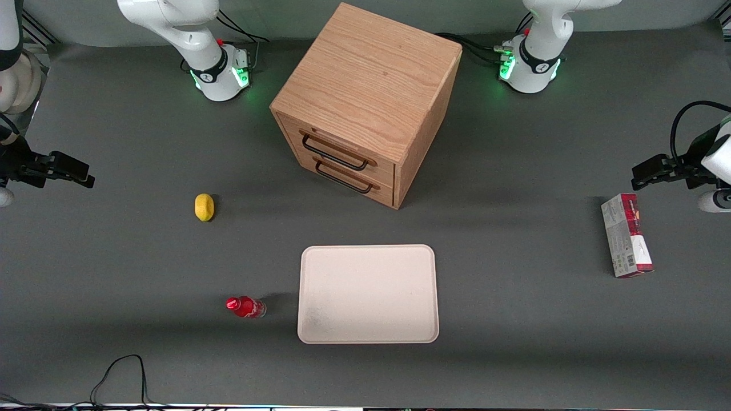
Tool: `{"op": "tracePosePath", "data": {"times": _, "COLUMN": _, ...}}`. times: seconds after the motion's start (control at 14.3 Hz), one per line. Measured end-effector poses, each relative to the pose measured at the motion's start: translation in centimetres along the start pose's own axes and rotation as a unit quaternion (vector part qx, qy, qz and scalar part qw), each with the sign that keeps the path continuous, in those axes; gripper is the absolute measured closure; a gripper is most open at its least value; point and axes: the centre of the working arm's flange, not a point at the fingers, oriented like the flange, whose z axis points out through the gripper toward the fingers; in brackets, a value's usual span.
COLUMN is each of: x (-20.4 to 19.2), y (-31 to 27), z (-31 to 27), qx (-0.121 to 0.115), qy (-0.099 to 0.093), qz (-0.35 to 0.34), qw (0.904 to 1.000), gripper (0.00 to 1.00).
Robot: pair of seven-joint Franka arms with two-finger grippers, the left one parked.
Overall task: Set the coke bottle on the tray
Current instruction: 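Move the right gripper down toward the red Coca-Cola bottle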
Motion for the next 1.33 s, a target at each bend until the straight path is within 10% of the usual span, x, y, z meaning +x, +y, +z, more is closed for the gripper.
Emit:
{"op": "tracePosePath", "data": {"times": 0.84, "x": 3.8, "y": -9.4, "z": 3.7, "qx": -0.002, "qy": -0.011, "qz": -0.011, "qw": 0.9999, "gripper": 0.00}}
{"op": "tracePosePath", "data": {"times": 1.33, "x": 11.6, "y": -18.8, "z": 7.7, "qx": 0.009, "qy": 0.024, "qz": -0.056, "qw": 0.9981, "gripper": 0.00}}
